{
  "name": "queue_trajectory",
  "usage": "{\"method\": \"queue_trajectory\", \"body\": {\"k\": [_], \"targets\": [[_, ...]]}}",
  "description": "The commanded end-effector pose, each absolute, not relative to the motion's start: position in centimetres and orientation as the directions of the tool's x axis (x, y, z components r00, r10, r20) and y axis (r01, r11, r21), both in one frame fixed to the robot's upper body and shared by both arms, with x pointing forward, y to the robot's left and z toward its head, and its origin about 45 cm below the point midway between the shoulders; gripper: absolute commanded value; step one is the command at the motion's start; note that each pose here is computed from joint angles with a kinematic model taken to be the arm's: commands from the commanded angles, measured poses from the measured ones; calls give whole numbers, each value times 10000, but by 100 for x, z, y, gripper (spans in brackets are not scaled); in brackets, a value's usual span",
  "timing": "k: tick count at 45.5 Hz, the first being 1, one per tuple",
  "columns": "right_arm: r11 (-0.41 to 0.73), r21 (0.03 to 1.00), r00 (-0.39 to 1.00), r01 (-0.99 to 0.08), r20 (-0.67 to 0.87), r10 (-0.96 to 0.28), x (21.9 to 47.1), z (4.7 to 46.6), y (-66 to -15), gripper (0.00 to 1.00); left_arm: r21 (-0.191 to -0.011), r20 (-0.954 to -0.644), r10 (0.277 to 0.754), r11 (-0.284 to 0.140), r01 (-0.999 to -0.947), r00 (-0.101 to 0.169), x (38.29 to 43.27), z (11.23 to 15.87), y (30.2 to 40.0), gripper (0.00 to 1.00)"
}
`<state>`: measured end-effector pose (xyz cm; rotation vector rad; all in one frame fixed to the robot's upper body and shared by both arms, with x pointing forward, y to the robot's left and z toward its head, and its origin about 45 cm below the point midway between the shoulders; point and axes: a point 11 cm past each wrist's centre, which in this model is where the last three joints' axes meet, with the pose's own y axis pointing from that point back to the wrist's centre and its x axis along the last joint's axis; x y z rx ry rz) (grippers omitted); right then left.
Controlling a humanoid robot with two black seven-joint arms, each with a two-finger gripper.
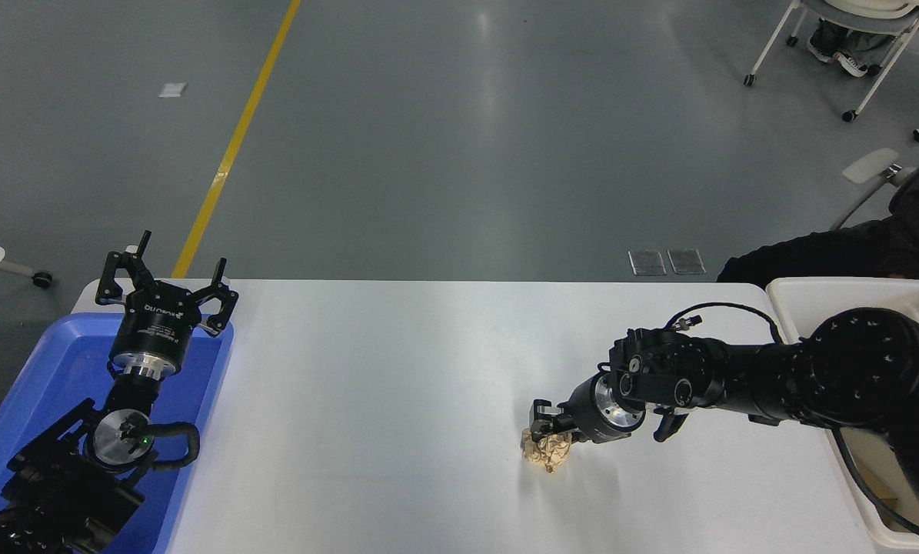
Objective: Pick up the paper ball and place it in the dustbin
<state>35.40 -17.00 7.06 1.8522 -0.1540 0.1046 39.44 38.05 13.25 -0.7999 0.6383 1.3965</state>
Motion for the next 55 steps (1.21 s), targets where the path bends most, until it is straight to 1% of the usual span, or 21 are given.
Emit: {"method": "queue_trajectory", "body": {"k": [1, 6, 9, 15, 21, 23, 24, 31, 38, 42, 50, 55], "targets": [[-2892, 9440, 9844, -1591, 1738, 258, 3735, 1164, -1508, 0, -1124, -7965, 5980, -3, -9937, 899, 3944, 1326, 3801, 100], [-3106, 9402, 9810, -1399, 1743, 856, 3789, 1583, -1289, 0, -1131, -7968, 5975, -15, -9936, 898, 3944, 1328, 3804, 100], [-3053, 9432, 9756, -1307, 1771, 1294, 3807, 1861, -1195, 0, -1133, -7960, 5986, -21, -9936, 895, 3944, 1331, 3811, 100], [-2668, 9500, 9693, -1623, 2042, 1374, 3877, 2478, -1439, 0, -1108, -7959, 5992, -34, -9938, 867, 3937, 1322, 3816, 100], [-2295, 9538, 9626, -1940, 2301, 1428, 3824, 3038, -1610, 0, -1118, -7957, 5993, -31, -9937, 877, 3939, 1328, 3821, 100], [-2189, 9532, 9597, -2085, 2426, 1421, 3800, 3211, -1646, 0, -1106, -7963, 5987, -34, -9939, 866, 3938, 1322, 3817, 100], [-2135, 9525, 9574, -2173, 2506, 1433, 3788, 3301, -1662, 0, -1118, -7957, 5993, -31, -9937, 877, 3939, 1328, 3821, 100], [-1716, 9502, 9368, -2600, 2913, 1936, 3656, 3850, -1638, 0, -1108, -7955, 5998, -40, -9938, 863, 3937, 1325, 3824, 100], [-1607, 9453, 9270, -2838, 3133, 2063, 3557, 4141, -1597, 0, -1106, -7963, 5987, -34, -9939, 866, 3938, 1322, 3817, 100], [-1585, 9445, 9263, -2877, 3164, 2046, 3526, 4235, -1585, 0, -1106, -7963, 5987, -34, -9939, 866, 3938, 1322, 3817, 100], [-1406, 9462, 9275, -2913, 3154, 2008, 3519, 4278, -1636, 0, -1106, -7963, 5987, -34, -9939, 866, 3938, 1322, 3817, 100], [-884, 9485, 9344, -3042, 3152, 1661, 3562, 4266, -1872, 0, -1108, -7959, 5992, -34, -9938, 867, 3937, 1322, 3816, 100]]}}
